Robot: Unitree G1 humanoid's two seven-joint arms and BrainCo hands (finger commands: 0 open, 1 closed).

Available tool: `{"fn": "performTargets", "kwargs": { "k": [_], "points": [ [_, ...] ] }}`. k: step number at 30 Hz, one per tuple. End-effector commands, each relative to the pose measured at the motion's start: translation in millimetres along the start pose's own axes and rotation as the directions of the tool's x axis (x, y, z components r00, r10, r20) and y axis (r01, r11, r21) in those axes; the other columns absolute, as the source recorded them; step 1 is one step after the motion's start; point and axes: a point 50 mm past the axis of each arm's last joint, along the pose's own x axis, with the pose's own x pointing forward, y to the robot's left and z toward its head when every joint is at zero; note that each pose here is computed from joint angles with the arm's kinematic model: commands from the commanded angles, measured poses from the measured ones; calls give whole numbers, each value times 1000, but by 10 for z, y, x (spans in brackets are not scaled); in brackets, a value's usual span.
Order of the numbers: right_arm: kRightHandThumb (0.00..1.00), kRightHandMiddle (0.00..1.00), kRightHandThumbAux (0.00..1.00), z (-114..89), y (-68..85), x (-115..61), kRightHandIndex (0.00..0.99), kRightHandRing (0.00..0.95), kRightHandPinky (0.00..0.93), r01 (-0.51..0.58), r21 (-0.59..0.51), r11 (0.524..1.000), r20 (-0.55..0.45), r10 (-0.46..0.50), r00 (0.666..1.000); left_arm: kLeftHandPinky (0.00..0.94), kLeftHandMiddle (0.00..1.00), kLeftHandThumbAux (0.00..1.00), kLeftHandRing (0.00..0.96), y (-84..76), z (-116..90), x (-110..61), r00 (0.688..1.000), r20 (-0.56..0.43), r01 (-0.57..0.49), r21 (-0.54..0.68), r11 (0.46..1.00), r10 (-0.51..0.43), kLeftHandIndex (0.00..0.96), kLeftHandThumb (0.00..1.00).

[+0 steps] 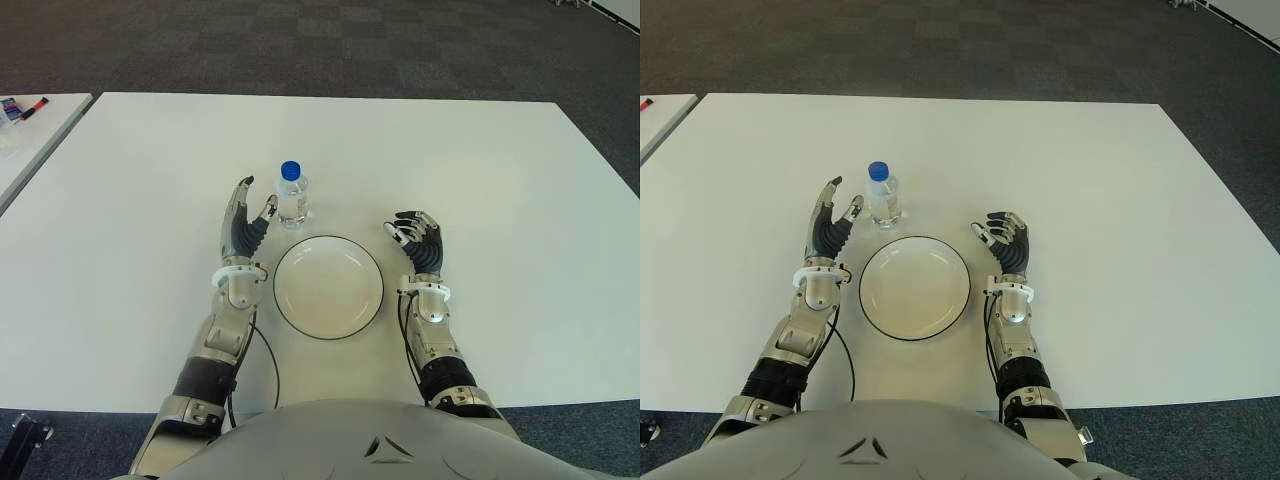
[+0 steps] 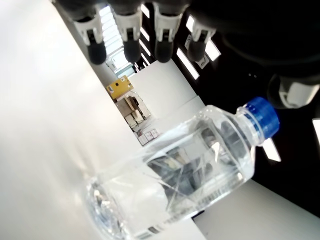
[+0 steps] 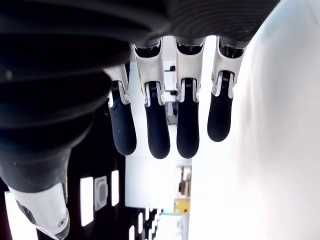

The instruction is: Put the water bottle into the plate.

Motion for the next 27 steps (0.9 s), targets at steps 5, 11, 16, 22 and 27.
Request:
{"fn": "performTargets", "kwargs": {
  "k": [5,11,16,22,27],
  "points": [
    [695,413,724,-175,-27,-104,415,412,406,14,-2,1000,-98,-14,995,126,0,403,29,-16,-50,3,1000,24,-3,-46,999,4,0,342],
    [695,414,724,-178,-24,-104,415,418,416,15,-5,1000,-99,-15,995,92,0,429,17,-10,-65,5,1000,25,14,-87,996,-12,0,347],
    [695,414,724,-176,-19,-105,416,420,410,14,-4,1000,-99,-14,995,75,0,449,3,-9,-77,10,1000,17,20,-86,996,-19,0,360],
    [694,412,725,-177,-19,-107,416,415,403,13,-7,1000,-101,-13,995,23,0,505,3,-1,-85,22,999,48,1,73,997,-5,0,287],
    [694,410,724,-181,-26,-107,416,410,396,14,-10,1000,-104,-15,994,3,25,512,25,2,-89,28,997,78,-13,199,980,-3,0,175]
  ]
}}
